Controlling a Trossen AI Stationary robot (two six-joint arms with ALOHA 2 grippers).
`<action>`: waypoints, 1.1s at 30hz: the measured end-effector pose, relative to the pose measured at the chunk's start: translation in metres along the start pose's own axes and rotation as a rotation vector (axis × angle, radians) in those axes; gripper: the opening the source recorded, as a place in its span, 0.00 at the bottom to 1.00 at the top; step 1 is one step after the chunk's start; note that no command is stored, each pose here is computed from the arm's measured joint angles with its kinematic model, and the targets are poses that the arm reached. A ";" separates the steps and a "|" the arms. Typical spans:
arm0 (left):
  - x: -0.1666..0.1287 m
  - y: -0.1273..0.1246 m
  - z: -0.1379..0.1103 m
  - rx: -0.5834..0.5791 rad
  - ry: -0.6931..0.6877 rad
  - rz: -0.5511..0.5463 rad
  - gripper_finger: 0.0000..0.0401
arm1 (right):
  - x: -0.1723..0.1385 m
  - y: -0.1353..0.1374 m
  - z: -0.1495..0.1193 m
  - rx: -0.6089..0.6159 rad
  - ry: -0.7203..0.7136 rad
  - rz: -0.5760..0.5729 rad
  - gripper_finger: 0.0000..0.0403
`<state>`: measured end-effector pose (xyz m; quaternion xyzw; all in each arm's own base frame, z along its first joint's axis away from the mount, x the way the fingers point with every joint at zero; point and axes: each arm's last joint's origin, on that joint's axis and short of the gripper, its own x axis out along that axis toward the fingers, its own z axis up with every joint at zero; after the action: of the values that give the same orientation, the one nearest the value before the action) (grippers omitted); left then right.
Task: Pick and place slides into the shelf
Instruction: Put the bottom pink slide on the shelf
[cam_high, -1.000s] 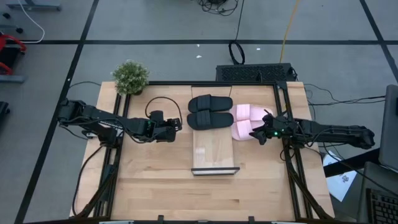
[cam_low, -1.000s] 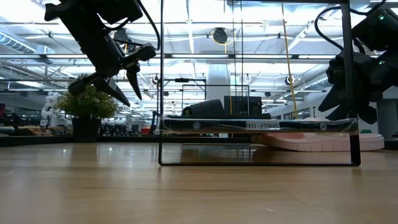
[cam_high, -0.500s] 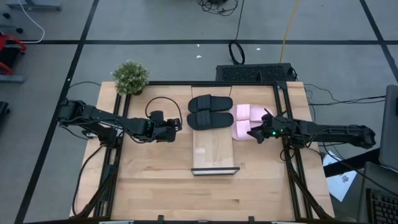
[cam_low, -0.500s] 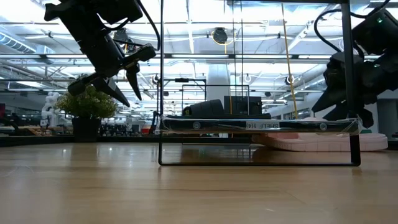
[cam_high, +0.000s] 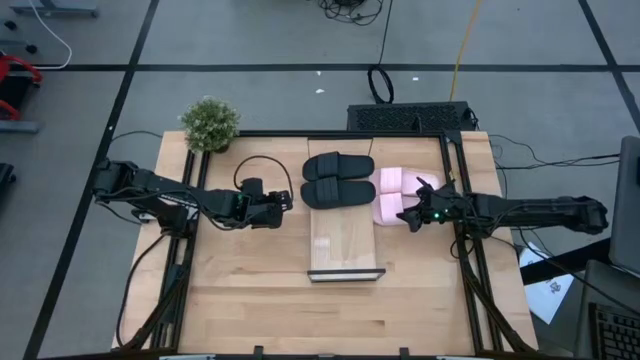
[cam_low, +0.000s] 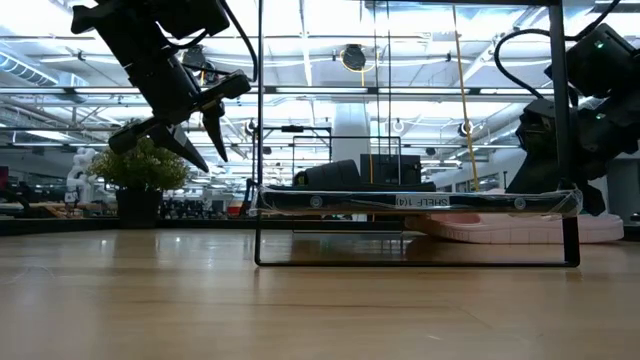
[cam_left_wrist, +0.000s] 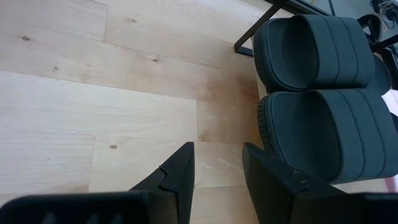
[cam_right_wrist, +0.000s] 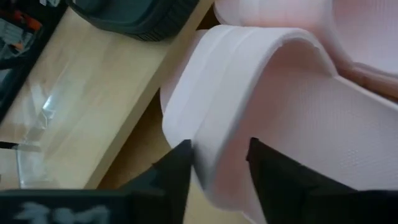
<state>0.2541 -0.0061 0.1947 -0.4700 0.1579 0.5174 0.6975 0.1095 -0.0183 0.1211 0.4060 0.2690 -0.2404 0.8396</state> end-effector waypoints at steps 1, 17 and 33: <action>0.000 0.000 0.000 0.000 0.000 0.000 0.32 | 0.001 0.000 0.000 0.000 0.002 -0.001 0.31; 0.000 0.000 0.000 0.001 0.001 0.002 0.32 | 0.000 -0.009 -0.010 0.061 0.127 -0.079 0.01; 0.000 0.000 0.000 0.023 0.004 0.003 0.32 | -0.054 0.020 0.021 -0.027 0.264 -0.269 0.00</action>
<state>0.2539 -0.0061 0.1945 -0.4628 0.1658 0.5155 0.7018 0.0873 -0.0140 0.1781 0.3832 0.4321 -0.2916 0.7625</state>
